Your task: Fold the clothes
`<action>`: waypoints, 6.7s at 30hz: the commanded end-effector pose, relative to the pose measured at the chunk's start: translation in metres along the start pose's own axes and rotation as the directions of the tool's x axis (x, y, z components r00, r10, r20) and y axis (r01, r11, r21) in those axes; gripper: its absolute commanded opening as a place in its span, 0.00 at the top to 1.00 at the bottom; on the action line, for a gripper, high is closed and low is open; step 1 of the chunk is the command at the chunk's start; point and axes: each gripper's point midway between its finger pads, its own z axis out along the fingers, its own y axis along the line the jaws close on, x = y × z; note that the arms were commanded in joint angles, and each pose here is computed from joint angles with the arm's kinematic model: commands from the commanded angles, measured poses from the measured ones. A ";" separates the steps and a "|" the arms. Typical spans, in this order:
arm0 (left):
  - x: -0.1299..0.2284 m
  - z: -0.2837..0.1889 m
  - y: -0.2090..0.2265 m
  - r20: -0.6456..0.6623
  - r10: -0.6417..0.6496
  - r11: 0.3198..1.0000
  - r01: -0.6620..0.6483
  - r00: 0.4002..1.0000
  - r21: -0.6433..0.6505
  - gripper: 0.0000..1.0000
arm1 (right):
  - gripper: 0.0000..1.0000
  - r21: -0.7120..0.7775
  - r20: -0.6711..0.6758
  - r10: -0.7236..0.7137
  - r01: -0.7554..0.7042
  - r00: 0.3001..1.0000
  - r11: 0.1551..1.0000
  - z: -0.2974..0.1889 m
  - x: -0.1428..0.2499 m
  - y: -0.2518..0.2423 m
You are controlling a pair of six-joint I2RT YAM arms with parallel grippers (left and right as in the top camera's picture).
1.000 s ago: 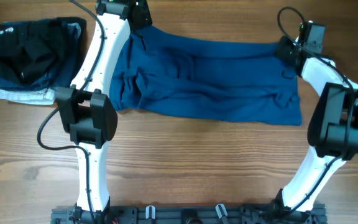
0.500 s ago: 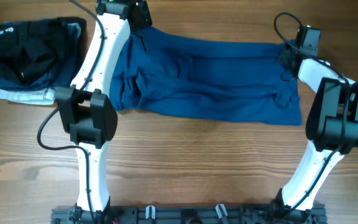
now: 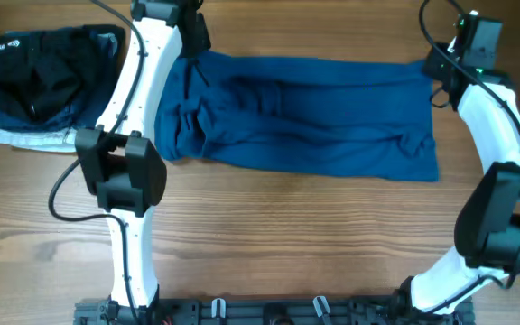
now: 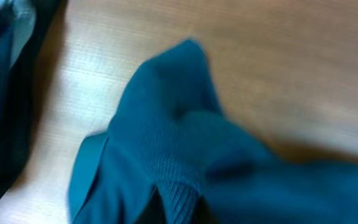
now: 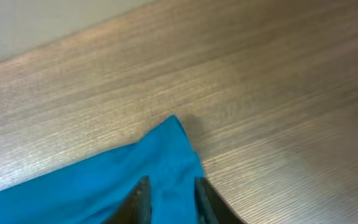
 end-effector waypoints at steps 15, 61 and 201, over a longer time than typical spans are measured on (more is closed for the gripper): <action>0.009 -0.030 0.007 -0.041 -0.014 1.000 0.015 0.999 0.026 0.96 | 0.52 -0.095 -0.073 0.087 -0.094 0.993 0.991 0.095 0.052 0.023; 0.097 -0.032 0.049 -0.328 0.022 0.993 -0.059 0.944 -0.103 0.92 | 0.96 -0.015 -0.456 0.168 -0.197 0.874 0.980 -0.083 0.094 -0.024; 0.032 -0.073 0.096 -0.091 -0.219 0.973 0.225 0.971 0.055 0.00 | 0.96 -0.596 -0.430 -0.449 0.127 0.784 0.793 -0.097 0.237 0.253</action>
